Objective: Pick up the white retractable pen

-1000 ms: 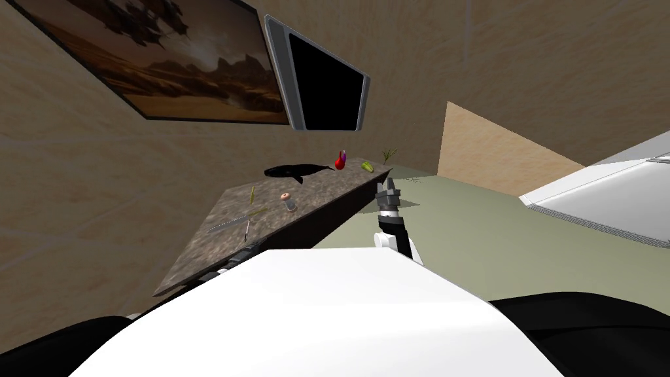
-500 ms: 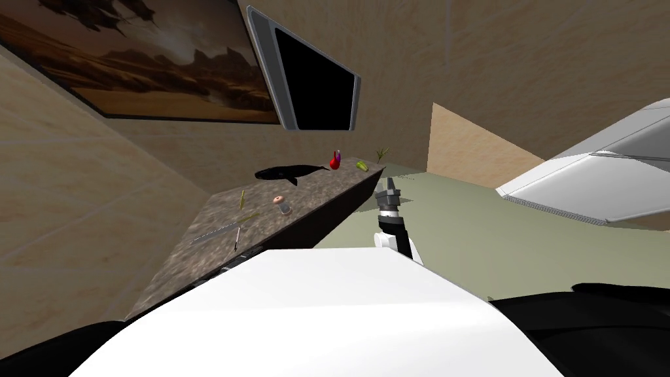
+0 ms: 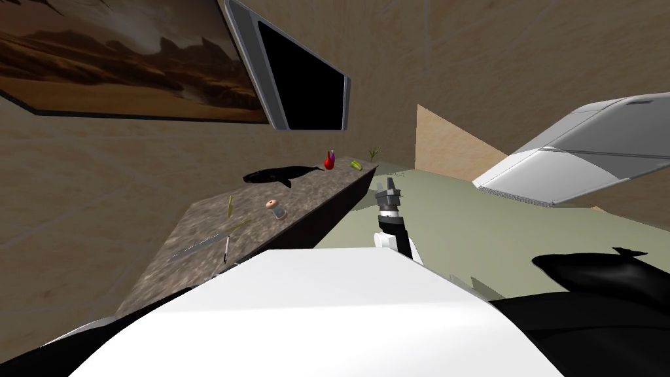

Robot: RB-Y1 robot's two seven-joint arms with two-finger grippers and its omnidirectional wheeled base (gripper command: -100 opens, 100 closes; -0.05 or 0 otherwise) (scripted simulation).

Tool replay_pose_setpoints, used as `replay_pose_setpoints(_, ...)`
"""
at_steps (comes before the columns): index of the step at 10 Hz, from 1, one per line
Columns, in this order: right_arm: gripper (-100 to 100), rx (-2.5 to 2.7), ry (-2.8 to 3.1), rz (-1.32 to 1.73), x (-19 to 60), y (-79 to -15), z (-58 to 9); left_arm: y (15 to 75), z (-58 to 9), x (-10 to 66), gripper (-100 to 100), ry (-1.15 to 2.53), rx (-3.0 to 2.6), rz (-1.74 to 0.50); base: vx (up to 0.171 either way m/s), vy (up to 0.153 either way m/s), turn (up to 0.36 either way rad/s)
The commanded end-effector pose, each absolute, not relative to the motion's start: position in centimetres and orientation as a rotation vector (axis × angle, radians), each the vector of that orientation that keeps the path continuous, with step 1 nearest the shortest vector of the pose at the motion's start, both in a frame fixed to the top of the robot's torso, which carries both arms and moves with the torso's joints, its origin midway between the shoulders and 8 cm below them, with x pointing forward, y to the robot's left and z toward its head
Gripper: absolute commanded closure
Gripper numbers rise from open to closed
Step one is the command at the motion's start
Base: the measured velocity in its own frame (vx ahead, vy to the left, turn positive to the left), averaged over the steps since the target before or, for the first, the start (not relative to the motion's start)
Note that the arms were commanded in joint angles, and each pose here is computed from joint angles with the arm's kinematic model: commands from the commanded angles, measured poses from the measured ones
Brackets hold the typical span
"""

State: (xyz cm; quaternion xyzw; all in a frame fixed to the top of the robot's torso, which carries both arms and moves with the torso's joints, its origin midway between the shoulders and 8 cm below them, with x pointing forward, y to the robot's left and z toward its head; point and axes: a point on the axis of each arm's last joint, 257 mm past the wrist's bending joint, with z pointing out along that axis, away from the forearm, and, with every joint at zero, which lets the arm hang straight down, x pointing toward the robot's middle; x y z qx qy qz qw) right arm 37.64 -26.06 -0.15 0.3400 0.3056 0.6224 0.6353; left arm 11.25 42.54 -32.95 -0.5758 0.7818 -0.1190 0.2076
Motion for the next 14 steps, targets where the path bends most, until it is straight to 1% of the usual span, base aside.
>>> replay_pose_setpoints(1,0,0.777,0.698,1.422,37.6,-26.1,-0.2,43.4,-33.1,10.0,-100,2.234,-1.596,-0.259,-0.002,0.031,-0.120)
replay_pose_setpoints(8,0,0.777,0.698,1.422,37.6,-26.1,-0.1,47.0,-33.4,6.7,-100,2.424,-1.508,0.003,-0.007,0.053,-0.156)
replay_pose_setpoints(14,0,0.777,0.699,1.422,37.6,-26.1,-0.2,50.1,-33.1,6.0,-100,2.552,-1.354,0.198,-0.029,0.083,-0.131)
